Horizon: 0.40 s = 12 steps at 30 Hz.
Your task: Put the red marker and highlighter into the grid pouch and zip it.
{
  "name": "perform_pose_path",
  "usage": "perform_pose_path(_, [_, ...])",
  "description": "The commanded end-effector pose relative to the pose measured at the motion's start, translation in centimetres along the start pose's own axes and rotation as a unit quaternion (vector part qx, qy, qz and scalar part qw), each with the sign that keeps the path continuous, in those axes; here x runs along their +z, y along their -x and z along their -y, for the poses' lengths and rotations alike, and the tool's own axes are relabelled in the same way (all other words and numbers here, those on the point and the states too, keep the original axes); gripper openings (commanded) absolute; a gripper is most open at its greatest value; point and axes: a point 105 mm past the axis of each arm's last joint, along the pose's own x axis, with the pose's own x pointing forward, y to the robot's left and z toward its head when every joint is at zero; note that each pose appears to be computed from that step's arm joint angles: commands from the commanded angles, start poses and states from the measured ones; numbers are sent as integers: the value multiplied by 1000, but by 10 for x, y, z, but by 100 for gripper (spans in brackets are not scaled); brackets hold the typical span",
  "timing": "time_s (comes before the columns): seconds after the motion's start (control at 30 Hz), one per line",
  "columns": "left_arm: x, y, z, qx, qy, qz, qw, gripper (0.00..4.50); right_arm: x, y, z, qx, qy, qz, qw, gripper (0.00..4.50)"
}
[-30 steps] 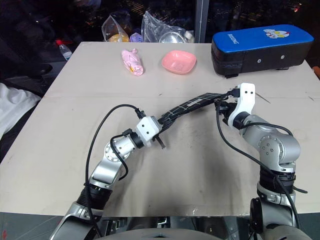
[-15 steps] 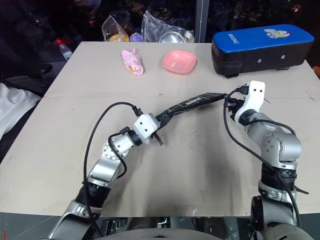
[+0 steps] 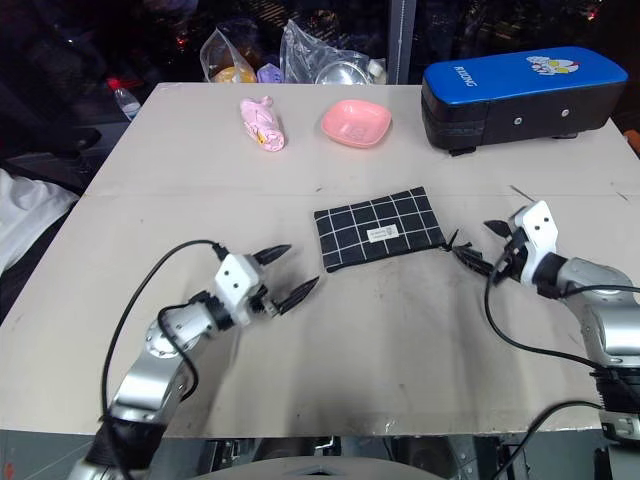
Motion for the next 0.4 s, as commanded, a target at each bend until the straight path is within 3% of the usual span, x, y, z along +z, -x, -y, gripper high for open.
perform_pose_path(0.03, [13,9,4,-7,13,10,1000,431,2,19,11,18,40,12,999,450])
perform_pose_path(0.2, [9,15,15,-13,36,-9,999,431,-20,31,21,41,57,-14,997,450])
perform_pose_path(0.4, [7,14,23,-17,38,-18,999,431,-28,33,23,51,33,8,998,450])
